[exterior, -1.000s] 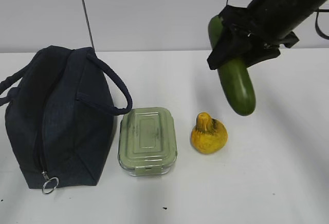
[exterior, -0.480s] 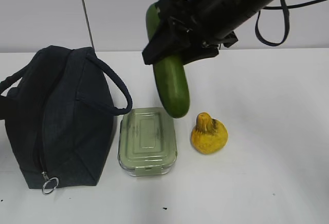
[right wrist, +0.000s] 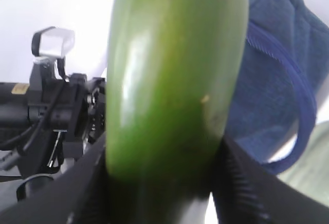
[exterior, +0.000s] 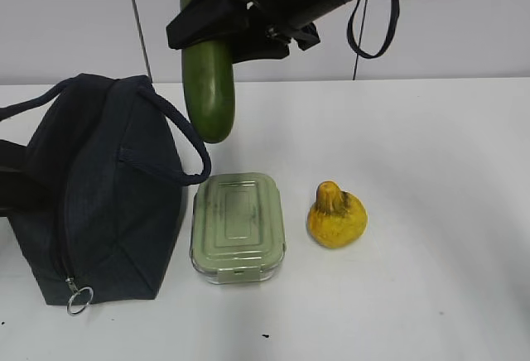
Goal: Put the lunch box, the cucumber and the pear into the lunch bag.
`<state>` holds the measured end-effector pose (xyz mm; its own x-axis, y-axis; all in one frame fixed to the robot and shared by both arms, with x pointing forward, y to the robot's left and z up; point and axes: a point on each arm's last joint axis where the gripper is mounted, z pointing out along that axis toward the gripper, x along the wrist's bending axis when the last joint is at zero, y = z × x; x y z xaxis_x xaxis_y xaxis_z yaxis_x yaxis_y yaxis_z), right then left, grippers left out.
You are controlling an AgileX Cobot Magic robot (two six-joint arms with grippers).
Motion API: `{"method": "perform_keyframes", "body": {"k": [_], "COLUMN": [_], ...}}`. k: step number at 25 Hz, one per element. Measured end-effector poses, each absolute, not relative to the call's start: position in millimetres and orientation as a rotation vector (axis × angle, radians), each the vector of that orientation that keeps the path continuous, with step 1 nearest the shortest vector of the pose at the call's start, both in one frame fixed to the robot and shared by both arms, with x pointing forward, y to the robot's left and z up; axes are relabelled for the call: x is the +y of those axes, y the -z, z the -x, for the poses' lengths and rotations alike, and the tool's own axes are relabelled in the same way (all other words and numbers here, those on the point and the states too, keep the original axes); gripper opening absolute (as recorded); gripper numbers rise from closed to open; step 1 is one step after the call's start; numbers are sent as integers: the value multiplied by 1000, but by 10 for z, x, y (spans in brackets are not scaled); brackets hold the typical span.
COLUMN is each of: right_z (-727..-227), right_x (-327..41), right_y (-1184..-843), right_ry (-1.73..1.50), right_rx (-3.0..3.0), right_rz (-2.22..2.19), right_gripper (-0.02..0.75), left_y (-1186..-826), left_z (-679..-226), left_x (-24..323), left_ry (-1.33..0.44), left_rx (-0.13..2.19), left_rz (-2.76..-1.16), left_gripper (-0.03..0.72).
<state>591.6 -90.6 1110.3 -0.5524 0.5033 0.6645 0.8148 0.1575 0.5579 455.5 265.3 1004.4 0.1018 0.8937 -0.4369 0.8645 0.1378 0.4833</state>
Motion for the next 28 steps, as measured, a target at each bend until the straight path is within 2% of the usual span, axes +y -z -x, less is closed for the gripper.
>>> {"method": "perform_keyframes", "body": {"k": [2,5,11,17,21,28], "right_z": [-5977,-6037,-6071,-6237,-6339,-6370], "right_x": [-833,-654,-114,222,283,248], "right_y": [-11081,-10997,-10786,-10492,-10234,-9988], "right_ry": [1365,1375,1397,1430,1401,1273], "right_rx": [-2100,-2075,-2040,-1962,-1949,-2105], "right_rz": [1248,1203,1084,1115,1166,1212], "right_gripper": [384,384,384,384,384,387], "left_y": [-10043,-10046,-10060,-10074,-10075,-10075], "left_z": [-4555,-4553,-4551,-4550,-4550,-4550], "left_x": [2650,2642,2613,2590,2588,2587], "left_ry": [-49,-37,5,33,34,35], "left_rx": [1739,1738,1733,1720,1717,1716], "left_rz": [-1700,-1692,-1661,-1641,-1641,-1641], "left_gripper": [27,-12,-16,-16,-16,-16]}}
